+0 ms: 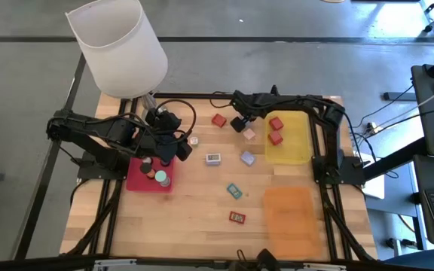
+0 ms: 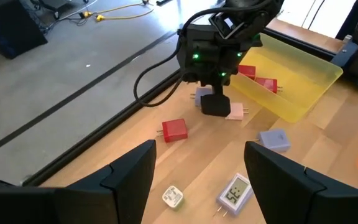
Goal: Pick & Place Office items
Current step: Put the top blue charger adapter into the yellow bin
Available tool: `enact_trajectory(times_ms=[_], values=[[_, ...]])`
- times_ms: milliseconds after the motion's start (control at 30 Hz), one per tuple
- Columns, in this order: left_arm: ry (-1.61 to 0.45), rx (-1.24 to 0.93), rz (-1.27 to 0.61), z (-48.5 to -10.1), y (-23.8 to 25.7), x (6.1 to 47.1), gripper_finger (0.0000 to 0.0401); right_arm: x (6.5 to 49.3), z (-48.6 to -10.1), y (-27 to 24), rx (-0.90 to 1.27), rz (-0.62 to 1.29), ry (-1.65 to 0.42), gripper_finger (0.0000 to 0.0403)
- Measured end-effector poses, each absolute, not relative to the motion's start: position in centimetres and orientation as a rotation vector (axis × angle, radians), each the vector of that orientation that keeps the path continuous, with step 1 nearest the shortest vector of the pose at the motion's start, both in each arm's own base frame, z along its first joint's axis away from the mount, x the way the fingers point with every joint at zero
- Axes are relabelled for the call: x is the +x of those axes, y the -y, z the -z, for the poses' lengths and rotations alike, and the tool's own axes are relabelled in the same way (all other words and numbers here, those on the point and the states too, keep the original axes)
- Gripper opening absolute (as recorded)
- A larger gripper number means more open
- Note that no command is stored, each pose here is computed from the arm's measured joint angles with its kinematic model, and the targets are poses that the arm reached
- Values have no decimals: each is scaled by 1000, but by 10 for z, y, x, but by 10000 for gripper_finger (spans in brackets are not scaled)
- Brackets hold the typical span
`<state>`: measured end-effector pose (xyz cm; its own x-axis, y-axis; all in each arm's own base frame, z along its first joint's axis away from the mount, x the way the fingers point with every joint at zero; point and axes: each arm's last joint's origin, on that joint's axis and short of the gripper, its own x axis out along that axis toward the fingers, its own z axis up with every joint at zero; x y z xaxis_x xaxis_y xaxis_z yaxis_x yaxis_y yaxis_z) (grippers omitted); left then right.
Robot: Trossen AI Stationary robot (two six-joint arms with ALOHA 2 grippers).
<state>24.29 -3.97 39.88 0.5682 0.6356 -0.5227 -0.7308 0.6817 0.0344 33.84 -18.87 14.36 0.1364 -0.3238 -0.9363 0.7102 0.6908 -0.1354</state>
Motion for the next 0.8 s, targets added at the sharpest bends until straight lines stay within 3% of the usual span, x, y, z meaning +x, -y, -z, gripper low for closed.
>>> enact_trajectory(times_ms=[267,500,800], values=[[-532,-193,-809,-399,40,243,242,340,-143,186,236,590,-1282,322],[-533,-193,-808,-399,40,243,242,342,-135,186,263,567,-1298,287],[-534,-191,-808,-399,40,243,242,344,-131,181,240,569,-1321,212]])
